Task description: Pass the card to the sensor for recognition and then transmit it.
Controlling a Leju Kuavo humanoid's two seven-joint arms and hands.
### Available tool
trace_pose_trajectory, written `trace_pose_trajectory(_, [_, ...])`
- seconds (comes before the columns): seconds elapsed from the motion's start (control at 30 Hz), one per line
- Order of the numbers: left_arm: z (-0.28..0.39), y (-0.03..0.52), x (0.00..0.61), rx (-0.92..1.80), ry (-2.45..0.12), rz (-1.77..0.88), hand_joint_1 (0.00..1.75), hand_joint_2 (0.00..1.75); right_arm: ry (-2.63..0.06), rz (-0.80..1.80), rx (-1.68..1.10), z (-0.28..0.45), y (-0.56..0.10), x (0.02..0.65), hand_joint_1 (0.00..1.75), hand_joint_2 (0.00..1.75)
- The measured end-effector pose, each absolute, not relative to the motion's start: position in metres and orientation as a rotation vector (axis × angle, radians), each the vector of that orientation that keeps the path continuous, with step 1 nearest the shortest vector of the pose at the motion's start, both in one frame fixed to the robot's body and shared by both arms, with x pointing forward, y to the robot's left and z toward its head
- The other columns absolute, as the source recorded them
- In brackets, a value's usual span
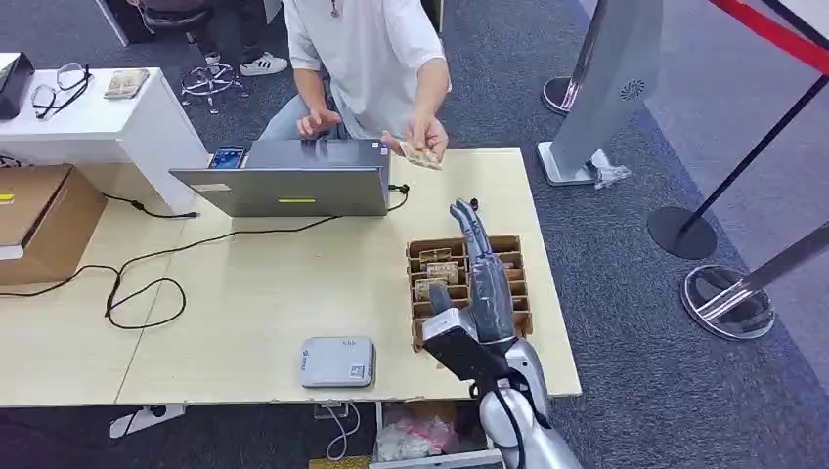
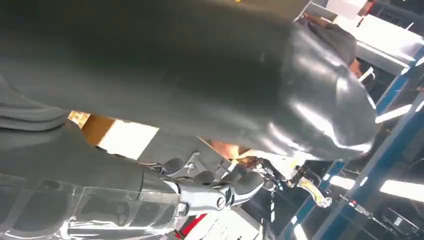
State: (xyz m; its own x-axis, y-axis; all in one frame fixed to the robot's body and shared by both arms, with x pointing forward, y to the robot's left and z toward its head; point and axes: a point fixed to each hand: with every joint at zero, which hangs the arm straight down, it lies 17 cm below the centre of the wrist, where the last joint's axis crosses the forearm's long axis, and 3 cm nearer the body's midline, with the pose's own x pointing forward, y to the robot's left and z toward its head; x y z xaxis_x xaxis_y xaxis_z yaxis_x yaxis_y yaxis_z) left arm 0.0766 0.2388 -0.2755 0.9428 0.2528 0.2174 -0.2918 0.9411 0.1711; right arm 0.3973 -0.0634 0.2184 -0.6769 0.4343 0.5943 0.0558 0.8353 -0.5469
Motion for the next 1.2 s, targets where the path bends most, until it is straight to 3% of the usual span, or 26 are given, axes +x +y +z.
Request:
trace_pose_trajectory(0.4, [-0.275, 0.239, 0.077, 0.203, -0.195, 0.280, 0.00, 0.00, -2.249, 0.668, -0.366, 0.214, -0.058, 0.397, 0.00, 0.00])
trace_pose_trajectory(0.7, [-0.276, 0.241, 0.074, 0.216, -0.181, 0.290, 0.00, 0.00, -2.286, 0.922, -0.977, 0.236, -0.058, 0.416, 0.00, 0.00])
trace_pose_trajectory(0.73, [-0.276, 0.242, 0.074, 0.219, -0.178, 0.296, 0.00, 0.00, -2.286, 0.941, -1.000, 0.238, -0.056, 0.419, 0.00, 1.75])
trace_pose_trajectory(1.0, [-0.277, 0.238, 0.071, 0.188, -0.152, 0.313, 0.00, 0.00, -2.205, 1.133, -1.250, 0.249, -0.044, 0.469, 0.00, 1.75])
trace_pose_trajectory(1.2, [-0.277, 0.240, 0.071, 0.192, -0.153, 0.307, 0.00, 0.00, -2.153, 1.200, -1.284, 0.240, -0.045, 0.487, 0.00, 1.75])
